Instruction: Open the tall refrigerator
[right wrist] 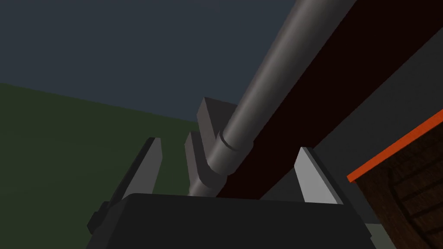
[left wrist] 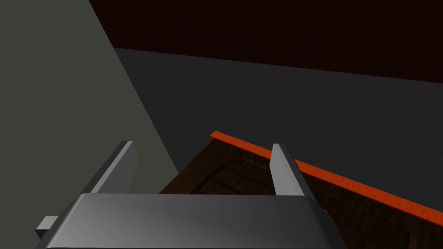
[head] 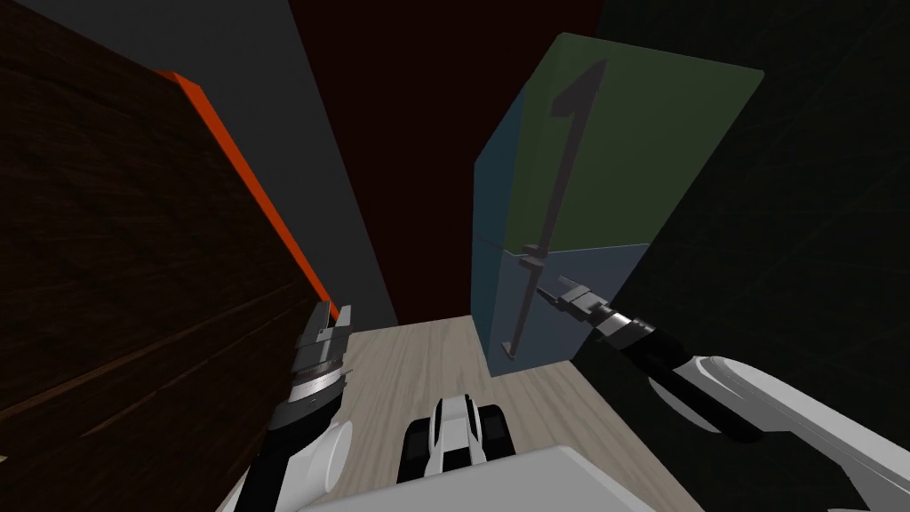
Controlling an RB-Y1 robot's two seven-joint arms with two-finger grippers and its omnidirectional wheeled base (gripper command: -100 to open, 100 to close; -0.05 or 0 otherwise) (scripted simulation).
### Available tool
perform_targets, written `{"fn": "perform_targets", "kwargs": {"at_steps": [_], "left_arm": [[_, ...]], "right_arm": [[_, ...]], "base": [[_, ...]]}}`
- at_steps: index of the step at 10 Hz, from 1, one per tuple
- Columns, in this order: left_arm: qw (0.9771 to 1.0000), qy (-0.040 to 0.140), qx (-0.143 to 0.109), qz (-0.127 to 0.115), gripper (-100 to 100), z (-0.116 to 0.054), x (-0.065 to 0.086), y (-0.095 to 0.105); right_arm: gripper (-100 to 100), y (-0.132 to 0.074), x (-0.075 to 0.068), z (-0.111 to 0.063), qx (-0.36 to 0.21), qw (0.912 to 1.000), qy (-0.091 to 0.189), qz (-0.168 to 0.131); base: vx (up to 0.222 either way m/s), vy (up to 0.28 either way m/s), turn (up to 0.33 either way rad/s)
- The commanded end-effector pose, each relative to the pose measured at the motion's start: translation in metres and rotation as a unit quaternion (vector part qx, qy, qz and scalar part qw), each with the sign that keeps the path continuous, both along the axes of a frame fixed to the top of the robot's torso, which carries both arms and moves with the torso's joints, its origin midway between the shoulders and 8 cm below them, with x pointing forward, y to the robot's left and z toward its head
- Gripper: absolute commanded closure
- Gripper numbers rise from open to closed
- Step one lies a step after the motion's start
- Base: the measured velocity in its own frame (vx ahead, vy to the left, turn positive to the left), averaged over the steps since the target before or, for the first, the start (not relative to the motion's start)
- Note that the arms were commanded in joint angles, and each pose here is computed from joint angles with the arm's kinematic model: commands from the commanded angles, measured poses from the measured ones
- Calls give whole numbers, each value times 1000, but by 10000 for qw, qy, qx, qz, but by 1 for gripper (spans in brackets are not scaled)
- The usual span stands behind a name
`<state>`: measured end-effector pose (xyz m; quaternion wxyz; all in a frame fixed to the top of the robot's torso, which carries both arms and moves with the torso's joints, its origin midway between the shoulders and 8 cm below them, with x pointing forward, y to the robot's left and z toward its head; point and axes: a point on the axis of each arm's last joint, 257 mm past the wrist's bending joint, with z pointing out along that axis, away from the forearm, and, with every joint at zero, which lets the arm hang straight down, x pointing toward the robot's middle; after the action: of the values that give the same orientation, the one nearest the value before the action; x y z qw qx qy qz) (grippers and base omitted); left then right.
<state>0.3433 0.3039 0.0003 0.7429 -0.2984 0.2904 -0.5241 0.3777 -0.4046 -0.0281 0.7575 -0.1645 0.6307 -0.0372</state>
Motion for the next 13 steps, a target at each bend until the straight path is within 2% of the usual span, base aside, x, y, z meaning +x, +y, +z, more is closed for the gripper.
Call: {"fn": "perform_targets", "kwargs": {"at_steps": [1,6,7,8,9,10,11,13], "left_arm": [[10000,0,0,0,0,0,0,0],[10000,0,0,0,0,0,0,0],[10000,0,0,0,0,0,0,0],[10000,0,0,0,0,0,0,0],[10000,0,1,0,0,0,0,0],[10000,1,1,0,0,0,0,0],[10000,0,1,0,0,0,0,0],[10000,0,2,0,0,0,0,0]], "right_arm": [[-100,-7,4,6,-619,9981,19,-53],[-100,-25,12,21,-1967,9802,2,-211],[-100,-29,14,25,-2248,9741,-13,-257],[-100,-27,13,22,-2071,9780,-3,-229],[-100,-28,13,31,-2126,9769,-9,-228],[-100,-28,13,26,-2123,9769,-7,-228],[100,-28,13,27,-2119,9770,-8,-230],[100,1,9,29,-2124,9771,-95,103]], "base": [[31,55,-26],[36,83,-41],[40,81,-39],[19,37,-10],[94,32,-11],[60,19,-5],[12,-4,-14],[-130,-195,22]]}}
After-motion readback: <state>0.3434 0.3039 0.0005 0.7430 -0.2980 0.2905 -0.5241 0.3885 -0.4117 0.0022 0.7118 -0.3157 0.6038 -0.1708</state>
